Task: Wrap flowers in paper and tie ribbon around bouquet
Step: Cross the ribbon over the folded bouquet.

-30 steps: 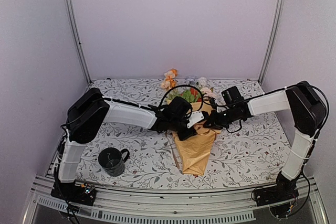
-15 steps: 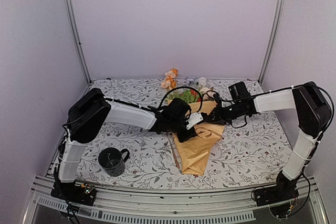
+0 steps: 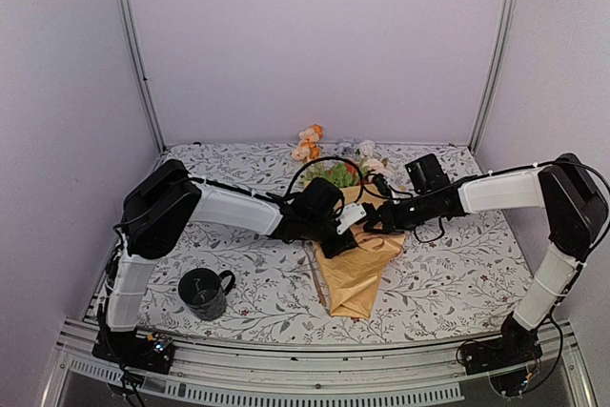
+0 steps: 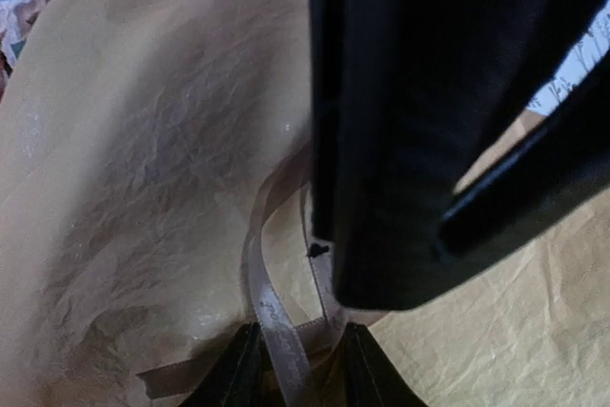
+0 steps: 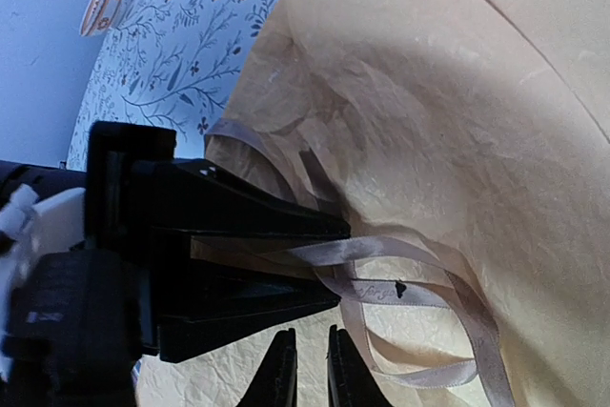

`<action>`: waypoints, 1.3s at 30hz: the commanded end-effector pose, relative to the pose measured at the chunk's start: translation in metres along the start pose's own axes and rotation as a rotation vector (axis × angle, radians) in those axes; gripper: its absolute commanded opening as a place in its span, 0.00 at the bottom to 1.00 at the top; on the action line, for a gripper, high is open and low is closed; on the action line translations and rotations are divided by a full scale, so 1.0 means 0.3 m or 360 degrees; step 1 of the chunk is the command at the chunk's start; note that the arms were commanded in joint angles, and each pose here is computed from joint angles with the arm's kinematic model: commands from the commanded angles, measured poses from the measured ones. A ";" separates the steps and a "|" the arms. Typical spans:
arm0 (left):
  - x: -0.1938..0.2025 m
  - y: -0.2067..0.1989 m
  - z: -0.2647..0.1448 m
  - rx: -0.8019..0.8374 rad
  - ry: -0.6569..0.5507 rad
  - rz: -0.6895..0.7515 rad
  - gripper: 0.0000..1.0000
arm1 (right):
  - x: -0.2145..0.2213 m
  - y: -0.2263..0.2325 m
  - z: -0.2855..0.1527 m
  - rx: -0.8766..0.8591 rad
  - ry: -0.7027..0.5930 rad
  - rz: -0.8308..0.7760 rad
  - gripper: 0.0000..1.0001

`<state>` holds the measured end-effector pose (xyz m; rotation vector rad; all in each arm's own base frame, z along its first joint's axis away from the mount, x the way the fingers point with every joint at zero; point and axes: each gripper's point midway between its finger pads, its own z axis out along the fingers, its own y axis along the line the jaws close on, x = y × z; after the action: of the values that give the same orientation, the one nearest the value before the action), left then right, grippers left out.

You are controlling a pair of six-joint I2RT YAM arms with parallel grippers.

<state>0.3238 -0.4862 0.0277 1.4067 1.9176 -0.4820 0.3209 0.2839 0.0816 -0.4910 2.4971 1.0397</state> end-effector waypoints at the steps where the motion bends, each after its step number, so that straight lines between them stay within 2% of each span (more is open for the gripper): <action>1: 0.003 0.011 -0.007 0.0013 -0.0018 -0.0038 0.31 | 0.061 -0.049 0.036 0.0082 0.0074 -0.0011 0.15; 5: 0.004 0.016 -0.006 0.0010 -0.0020 -0.0038 0.31 | 0.085 -0.082 0.062 0.0116 0.0111 -0.0023 0.29; 9: -0.001 0.019 -0.005 0.0012 -0.0027 -0.0040 0.31 | 0.096 -0.102 0.087 0.0117 0.0129 -0.0050 0.33; 16: 0.001 0.052 -0.006 -0.0025 -0.0035 -0.0088 0.31 | 0.149 -0.084 0.094 0.0035 0.0138 -0.0088 0.32; 26: 0.012 0.065 0.012 0.0009 -0.0041 -0.0140 0.31 | 0.162 -0.122 0.134 0.0182 0.0083 -0.0193 0.30; 31: 0.027 0.082 0.018 0.0026 -0.0037 -0.0188 0.31 | 0.182 -0.126 0.134 0.0310 0.0036 -0.0304 0.27; 35: 0.035 0.096 0.028 0.0069 -0.0052 -0.0254 0.28 | 0.177 -0.086 0.106 0.0302 -0.0083 -0.0434 0.26; 39: 0.047 0.102 0.035 0.0104 -0.0053 -0.0292 0.26 | 0.178 -0.071 0.102 0.0287 -0.0092 -0.0516 0.27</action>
<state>0.3264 -0.4881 0.0227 1.3725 1.9450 -0.6429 0.2980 0.2783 0.0189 -0.6464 2.4067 0.7271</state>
